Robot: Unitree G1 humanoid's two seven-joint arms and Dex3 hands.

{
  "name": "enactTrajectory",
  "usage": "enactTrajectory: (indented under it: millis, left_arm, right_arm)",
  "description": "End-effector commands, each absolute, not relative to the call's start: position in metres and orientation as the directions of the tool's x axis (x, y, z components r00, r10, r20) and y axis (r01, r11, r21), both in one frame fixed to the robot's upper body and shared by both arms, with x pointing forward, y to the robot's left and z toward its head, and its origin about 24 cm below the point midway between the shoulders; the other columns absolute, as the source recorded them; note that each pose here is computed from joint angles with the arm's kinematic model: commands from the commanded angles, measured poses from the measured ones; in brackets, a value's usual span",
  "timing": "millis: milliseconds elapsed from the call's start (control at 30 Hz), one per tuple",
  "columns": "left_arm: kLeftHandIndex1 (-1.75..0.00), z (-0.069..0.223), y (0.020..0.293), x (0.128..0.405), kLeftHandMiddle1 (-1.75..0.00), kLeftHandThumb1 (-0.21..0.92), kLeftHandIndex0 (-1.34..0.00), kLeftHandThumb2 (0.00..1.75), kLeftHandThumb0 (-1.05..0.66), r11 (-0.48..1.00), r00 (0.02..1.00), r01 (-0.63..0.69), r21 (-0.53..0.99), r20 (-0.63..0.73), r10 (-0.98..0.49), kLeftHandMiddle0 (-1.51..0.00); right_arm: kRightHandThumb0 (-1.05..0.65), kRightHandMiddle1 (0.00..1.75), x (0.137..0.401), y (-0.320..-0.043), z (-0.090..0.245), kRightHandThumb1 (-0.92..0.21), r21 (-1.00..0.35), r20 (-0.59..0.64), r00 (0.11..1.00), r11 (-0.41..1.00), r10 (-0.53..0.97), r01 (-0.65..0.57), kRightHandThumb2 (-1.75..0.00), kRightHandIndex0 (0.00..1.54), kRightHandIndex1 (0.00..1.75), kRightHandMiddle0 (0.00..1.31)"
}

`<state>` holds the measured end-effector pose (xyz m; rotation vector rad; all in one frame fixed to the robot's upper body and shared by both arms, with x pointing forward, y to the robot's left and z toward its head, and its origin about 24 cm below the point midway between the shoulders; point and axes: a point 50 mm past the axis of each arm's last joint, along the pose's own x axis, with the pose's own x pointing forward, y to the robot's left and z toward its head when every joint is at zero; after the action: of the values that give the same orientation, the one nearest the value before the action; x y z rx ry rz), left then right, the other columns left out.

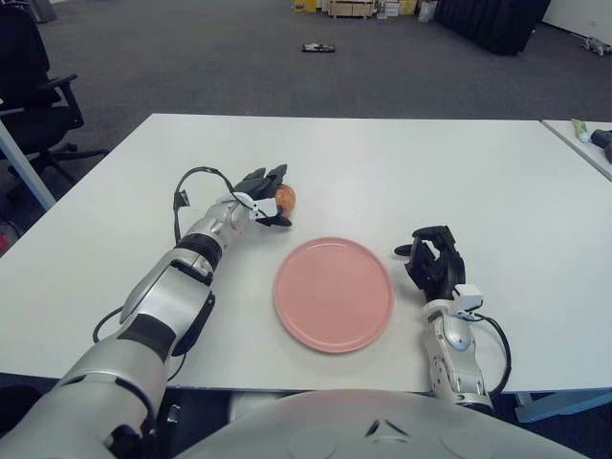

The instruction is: Put the apple into the plate.

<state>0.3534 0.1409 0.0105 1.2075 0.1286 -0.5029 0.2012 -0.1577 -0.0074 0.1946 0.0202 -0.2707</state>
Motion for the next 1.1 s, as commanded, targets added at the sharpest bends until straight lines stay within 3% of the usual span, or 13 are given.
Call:
enactTrajectory:
  millis: [0, 533, 667, 733, 767, 833, 900, 1067]
  left_arm:
    - [0.0, -0.009, 0.148, 0.342, 0.0, 0.83, 0.0, 0.21, -1.0, 0.222, 0.855, 0.504, 0.835, -0.447, -0.262, 0.0]
    - [-0.01, -0.017, 0.153, 0.337, 0.0, 0.92, -0.02, 0.28, -0.98, 0.232, 0.864, 0.497, 0.836, -0.452, -0.223, 0.0]
    - [-0.25, -0.017, 0.153, 0.336, -0.02, 0.9, 0.0, 0.32, -0.95, 0.235, 0.874, 0.476, 0.847, -0.428, -0.229, -0.03]
    - [-0.47, -0.017, 0.153, 0.335, -0.06, 0.89, 0.0, 0.33, -0.92, 0.234, 0.879, 0.466, 0.853, -0.415, -0.235, -0.09]
    - [-0.52, -0.018, 0.153, 0.335, -0.09, 0.88, 0.0, 0.34, -0.91, 0.233, 0.881, 0.462, 0.856, -0.411, -0.237, -0.09]
    - [-0.72, -0.018, 0.152, 0.334, -0.37, 0.83, 0.0, 0.41, -0.88, 0.229, 0.886, 0.448, 0.864, -0.395, -0.242, -0.04]
    - [-0.83, -0.018, 0.152, 0.333, -0.54, 0.81, 0.0, 0.45, -0.85, 0.228, 0.891, 0.436, 0.87, -0.382, -0.246, -0.02]
    - [-1.04, -0.018, 0.151, 0.331, -0.86, 0.71, 0.0, 0.63, -0.77, 0.241, 0.904, 0.402, 0.883, -0.34, -0.261, -0.01]
  right_arm:
    - [-0.38, 1.75, 0.198, -0.155, -0.014, -0.7, 0.215, -0.088, 0.955, 0.931, -0.282, 0.294, -0.83, 0.56, 1.43, 0.32]
    - [-0.38, 1.75, 0.197, -0.156, -0.014, -0.7, 0.202, -0.084, 0.955, 0.934, -0.283, 0.295, -0.84, 0.57, 1.42, 0.33]
    - [-0.38, 1.75, 0.197, -0.156, -0.014, -0.69, 0.207, -0.087, 0.955, 0.933, -0.284, 0.296, -0.84, 0.57, 1.42, 0.33]
    - [-0.38, 1.75, 0.197, -0.156, -0.014, -0.69, 0.209, -0.091, 0.954, 0.932, -0.284, 0.297, -0.84, 0.57, 1.42, 0.33]
    - [-0.38, 1.75, 0.197, -0.156, -0.014, -0.69, 0.209, -0.092, 0.954, 0.931, -0.285, 0.298, -0.84, 0.56, 1.42, 0.33]
    - [-0.38, 1.75, 0.197, -0.156, -0.014, -0.69, 0.21, -0.094, 0.954, 0.931, -0.285, 0.299, -0.84, 0.56, 1.42, 0.33]
    - [-0.38, 1.75, 0.197, -0.156, -0.014, -0.69, 0.211, -0.094, 0.954, 0.931, -0.285, 0.299, -0.84, 0.56, 1.43, 0.33]
    - [-0.38, 1.75, 0.197, -0.156, -0.014, -0.69, 0.213, -0.092, 0.955, 0.931, -0.282, 0.295, -0.84, 0.56, 1.43, 0.33]
